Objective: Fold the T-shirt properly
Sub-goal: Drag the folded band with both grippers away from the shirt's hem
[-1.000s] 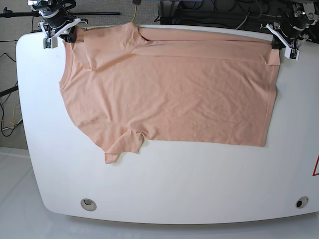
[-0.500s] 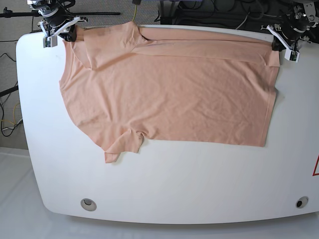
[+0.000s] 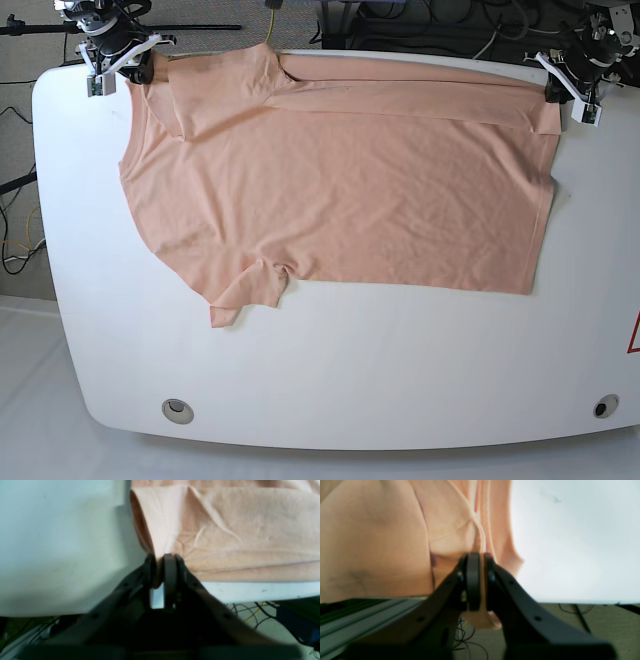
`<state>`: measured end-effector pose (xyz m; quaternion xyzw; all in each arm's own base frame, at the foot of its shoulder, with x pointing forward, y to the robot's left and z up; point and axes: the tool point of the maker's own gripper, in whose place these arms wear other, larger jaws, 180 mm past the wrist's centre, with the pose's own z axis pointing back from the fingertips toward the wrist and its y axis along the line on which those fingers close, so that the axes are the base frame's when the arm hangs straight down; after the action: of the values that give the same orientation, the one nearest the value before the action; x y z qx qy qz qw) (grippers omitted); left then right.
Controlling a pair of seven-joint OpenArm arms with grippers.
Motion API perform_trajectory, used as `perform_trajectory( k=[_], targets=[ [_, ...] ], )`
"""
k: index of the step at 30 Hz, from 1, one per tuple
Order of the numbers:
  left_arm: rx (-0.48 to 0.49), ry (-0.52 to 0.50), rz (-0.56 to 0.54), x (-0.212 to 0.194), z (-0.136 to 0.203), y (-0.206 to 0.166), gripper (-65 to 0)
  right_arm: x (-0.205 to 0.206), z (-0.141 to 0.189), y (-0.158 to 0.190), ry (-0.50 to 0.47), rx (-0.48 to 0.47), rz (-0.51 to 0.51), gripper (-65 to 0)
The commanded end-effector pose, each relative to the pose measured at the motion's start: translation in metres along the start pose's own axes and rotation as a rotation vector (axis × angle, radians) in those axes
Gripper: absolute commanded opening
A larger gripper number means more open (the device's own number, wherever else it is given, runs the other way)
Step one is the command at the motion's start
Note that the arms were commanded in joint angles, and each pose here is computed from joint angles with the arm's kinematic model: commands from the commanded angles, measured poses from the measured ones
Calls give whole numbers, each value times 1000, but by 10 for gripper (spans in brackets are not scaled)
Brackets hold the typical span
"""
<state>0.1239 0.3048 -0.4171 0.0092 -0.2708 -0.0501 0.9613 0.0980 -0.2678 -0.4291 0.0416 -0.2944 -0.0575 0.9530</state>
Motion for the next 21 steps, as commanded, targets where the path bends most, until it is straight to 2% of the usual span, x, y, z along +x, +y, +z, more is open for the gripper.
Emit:
perform_trajectory(
  k=[1, 2, 4, 8, 12, 16, 21],
  targets=[
    [25, 90, -22, -19, 5, 7, -519, -23, 3, -10, 116, -44, 24, -513],
    [26, 95, -23, -20, 5, 7, -500, -23, 3, -10, 118, -43, 24, -483],
    [35, 109, -30, -22, 6, 8, -449, -19, 2, -9, 104, -38, 19, -381],
    [34, 63, -39, -12, 6, 8, -404, -15, 2, -8, 86, -35, 20, -344],
    [39, 7, -52, 1, 9, 8, -400, -6, 3, -8, 53, -32, 25, -353],
    [57, -46, -69, 19, 14, 11, -439, 11, 8, -11, -3, -36, 27, -383],
    [68, -70, -84, 30, 18, 12, -431, 19, 10, -9, -28, -34, 38, -415]
  ],
)
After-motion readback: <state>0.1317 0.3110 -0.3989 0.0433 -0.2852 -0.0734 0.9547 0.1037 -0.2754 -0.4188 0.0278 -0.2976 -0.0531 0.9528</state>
